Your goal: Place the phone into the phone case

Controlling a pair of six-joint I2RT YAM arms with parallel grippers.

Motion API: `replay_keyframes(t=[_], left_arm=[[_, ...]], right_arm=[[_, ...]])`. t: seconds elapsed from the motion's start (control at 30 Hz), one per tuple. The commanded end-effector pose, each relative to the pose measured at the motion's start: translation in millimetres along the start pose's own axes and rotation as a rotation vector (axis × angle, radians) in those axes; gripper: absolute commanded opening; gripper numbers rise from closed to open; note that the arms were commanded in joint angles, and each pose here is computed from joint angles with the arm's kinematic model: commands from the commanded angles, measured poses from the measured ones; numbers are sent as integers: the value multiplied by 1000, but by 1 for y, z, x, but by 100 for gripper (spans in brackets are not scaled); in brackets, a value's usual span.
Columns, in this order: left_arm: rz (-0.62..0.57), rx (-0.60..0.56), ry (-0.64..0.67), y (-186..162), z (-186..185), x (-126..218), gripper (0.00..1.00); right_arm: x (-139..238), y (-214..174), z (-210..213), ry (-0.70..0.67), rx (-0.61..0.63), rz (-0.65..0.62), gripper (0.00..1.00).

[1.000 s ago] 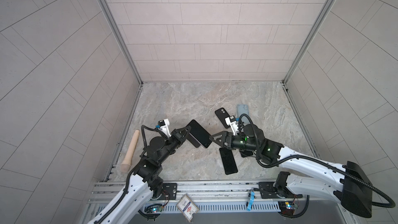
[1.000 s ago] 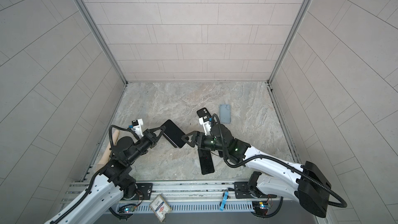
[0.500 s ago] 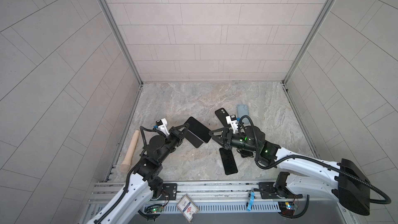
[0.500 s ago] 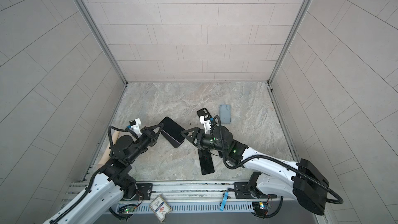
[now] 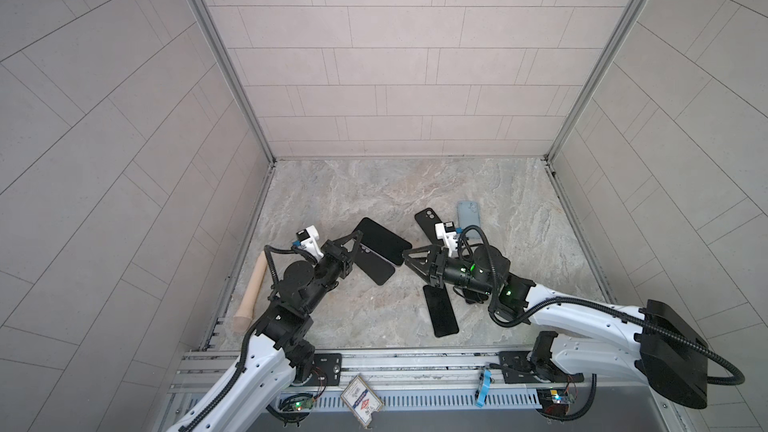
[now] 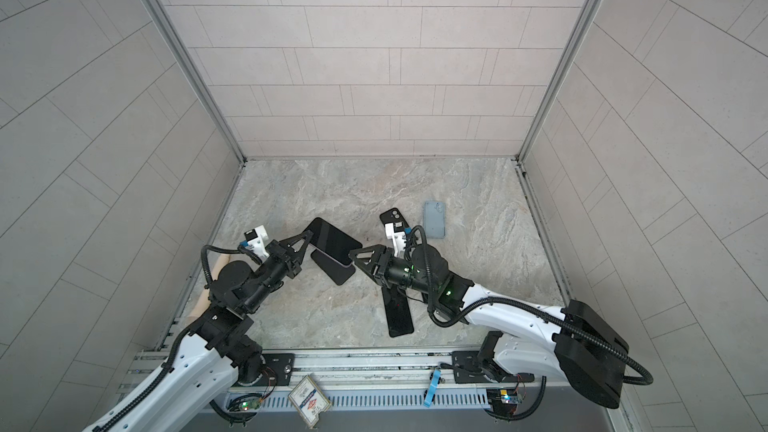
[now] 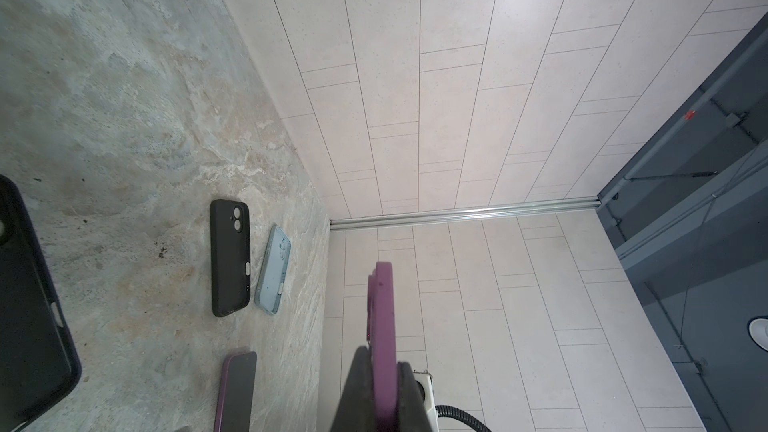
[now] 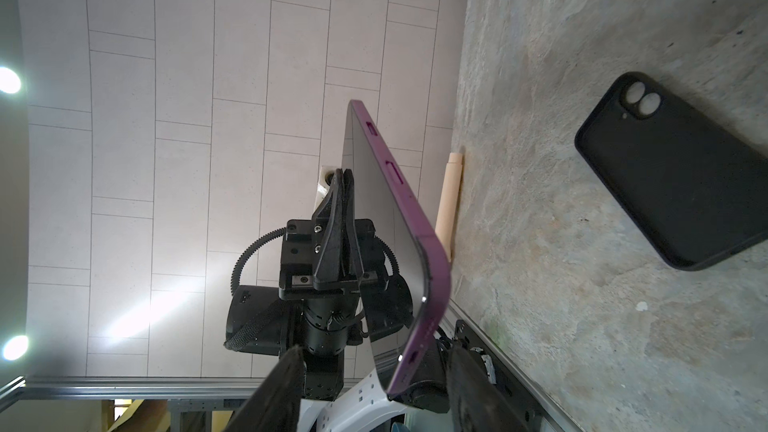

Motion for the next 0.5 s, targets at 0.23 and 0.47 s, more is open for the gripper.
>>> replay_keyframes(t=[0.23, 0.47], left_arm=[[16, 85, -103, -1, -21, 4, 0], [21, 107, -106, -2, -19, 5, 0]], right_arm=[[-11, 5, 22, 121, 19, -17, 31], [-12, 7, 25, 109, 40, -23, 25]])
Point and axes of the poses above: each gripper's point midway between its finger pads, its own x axis back along the fingers, its own z axis along the line the jaws close on, y = z × x, the point moved 6 cm from there along x, back along the fingers
